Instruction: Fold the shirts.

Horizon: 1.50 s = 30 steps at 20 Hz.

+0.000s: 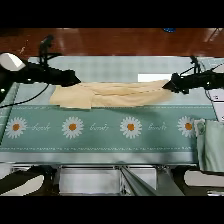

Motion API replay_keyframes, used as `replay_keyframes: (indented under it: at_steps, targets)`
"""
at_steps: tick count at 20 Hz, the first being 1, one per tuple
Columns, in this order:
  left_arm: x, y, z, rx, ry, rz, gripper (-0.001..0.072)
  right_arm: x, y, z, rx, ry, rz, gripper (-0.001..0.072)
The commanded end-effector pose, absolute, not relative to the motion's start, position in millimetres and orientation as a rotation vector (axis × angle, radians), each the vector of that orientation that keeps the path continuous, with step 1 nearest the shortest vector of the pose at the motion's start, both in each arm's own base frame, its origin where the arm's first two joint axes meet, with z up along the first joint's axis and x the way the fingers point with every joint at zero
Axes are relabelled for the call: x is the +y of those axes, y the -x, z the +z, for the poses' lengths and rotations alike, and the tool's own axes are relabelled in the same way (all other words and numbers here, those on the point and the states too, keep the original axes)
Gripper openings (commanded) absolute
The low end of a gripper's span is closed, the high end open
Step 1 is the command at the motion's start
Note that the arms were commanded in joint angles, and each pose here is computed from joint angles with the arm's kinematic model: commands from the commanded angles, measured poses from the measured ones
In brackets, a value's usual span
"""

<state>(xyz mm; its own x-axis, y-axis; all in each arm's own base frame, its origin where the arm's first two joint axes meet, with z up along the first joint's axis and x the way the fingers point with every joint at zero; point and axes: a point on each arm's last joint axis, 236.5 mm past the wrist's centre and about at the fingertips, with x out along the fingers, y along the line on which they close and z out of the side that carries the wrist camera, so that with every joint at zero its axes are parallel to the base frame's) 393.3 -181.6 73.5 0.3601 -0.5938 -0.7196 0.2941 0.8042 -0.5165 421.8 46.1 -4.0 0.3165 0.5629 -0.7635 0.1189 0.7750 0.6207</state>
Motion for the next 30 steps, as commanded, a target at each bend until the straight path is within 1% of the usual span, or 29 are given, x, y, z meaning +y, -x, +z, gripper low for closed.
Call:
replay_keyframes:
  at_steps: [1,5,7,10,13,15,18,20,22,24,27,30]
  targets:
    - [-222.4,-387.9,50.9,1.093,0.285,-0.652,0.0023,26.8,-381.9,34.9,1.218,-0.492,0.247,0.0021]
    - [-273.8,-396.0,34.3,1.11,0.382,-0.708,0.0022,38.9,-341.9,95.0,1.091,-0.457,0.256,0.0021]
    - [-304.7,-394.3,25.3,1.141,0.372,-0.762,0.0022,44.2,-323.4,122.7,1.019,-0.45,0.25,0.0021]
    - [-375.5,-375.0,20.8,1.195,0.358,-0.906,0.0022,54.7,-293.3,149.7,0.977,-0.44,0.266,0.0021]
    - [-442.4,-344.3,4.8,1.265,0.327,-0.998,0.0022,65.1,-278.7,175.6,0.899,-0.444,0.291,0.0021]
    - [-475.2,-307.2,-16.2,1.377,0.295,-1.053,0.0022,66.5,-273.7,182.8,0.874,-0.441,0.29,0.0021]
    - [-505.1,-246.0,-49.5,1.513,0.206,-1.127,0.0022,72.2,-274.9,186.2,0.867,-0.461,0.314,0.0021]
    - [-512.4,-228.9,-60.2,1.549,0.189,-1.14,0.0022,75.1,-275.4,187.6,0.865,-0.468,0.329,0.0021]
    - [-506.6,-240.2,-47.8,1.542,0.193,-1.156,0.0023,74.9,-276.1,188.1,0.86,-0.466,0.329,0.0021]
    - [-480.0,-280.9,-26.7,1.51,0.212,-1.131,0.0022,77.8,-277.9,191.1,0.85,-0.479,0.342,0.0021]
    - [-391.5,-360.6,13.9,1.43,0.247,-0.996,0.0023,97.0,-285.1,199.5,0.837,-0.541,0.439,0.0021]
    - [-277.0,-418.5,73.7,1.297,0.25,-0.782,0.0022,136.4,-304.6,199.3,0.834,-0.563,0.552,0.0021]
